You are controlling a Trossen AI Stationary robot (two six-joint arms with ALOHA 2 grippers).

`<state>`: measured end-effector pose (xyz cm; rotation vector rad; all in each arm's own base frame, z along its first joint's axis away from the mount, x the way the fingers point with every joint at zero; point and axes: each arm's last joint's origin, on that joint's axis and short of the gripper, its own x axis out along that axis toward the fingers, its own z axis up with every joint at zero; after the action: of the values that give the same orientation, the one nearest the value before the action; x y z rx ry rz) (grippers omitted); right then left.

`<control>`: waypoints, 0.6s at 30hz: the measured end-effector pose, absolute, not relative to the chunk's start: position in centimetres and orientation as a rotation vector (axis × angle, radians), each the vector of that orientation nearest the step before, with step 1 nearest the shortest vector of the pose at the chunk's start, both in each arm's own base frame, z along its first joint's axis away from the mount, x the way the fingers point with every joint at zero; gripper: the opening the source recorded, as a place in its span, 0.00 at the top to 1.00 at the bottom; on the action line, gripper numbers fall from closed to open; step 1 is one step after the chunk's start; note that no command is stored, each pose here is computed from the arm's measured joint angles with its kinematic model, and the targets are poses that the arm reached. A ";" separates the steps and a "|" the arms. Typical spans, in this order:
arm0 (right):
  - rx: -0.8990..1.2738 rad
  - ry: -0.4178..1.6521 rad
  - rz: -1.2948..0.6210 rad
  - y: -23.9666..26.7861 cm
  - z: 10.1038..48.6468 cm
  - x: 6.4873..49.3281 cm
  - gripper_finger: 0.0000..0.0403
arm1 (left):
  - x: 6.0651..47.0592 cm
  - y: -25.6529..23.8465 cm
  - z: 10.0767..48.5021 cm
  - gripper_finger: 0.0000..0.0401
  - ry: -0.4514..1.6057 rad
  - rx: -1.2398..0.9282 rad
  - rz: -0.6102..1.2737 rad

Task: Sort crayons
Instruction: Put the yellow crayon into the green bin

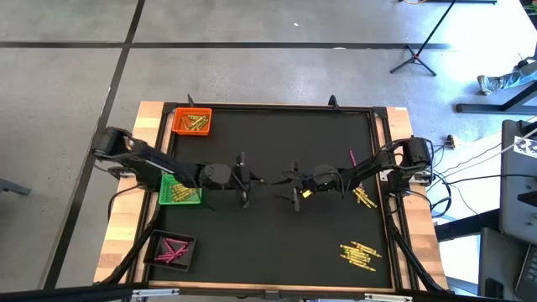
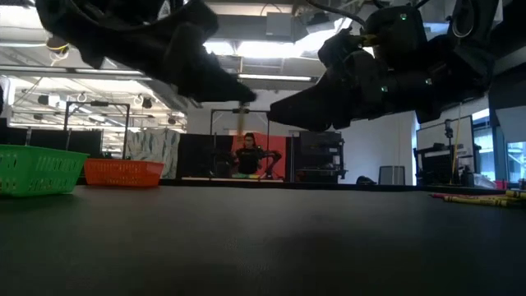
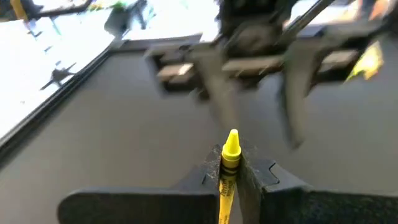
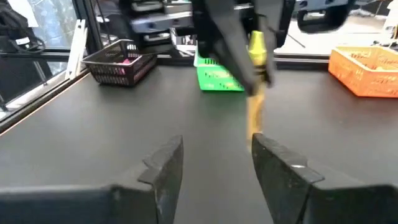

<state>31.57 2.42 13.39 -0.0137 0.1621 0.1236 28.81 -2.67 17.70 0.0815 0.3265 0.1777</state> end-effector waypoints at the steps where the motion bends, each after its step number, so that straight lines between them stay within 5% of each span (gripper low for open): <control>1: -0.014 0.162 0.119 2.4 13.4 31.6 0.53 | 28.3 -2.4 18.0 0.98 0.360 0.092 0.205; 18: -0.016 0.203 0.107 2.4 13.0 31.5 0.52 | 20.9 5.0 21.5 0.97 0.662 0.073 0.618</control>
<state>31.51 2.37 12.95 -0.0158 0.2029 0.1065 20.85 5.03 21.46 0.0734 0.6621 0.6176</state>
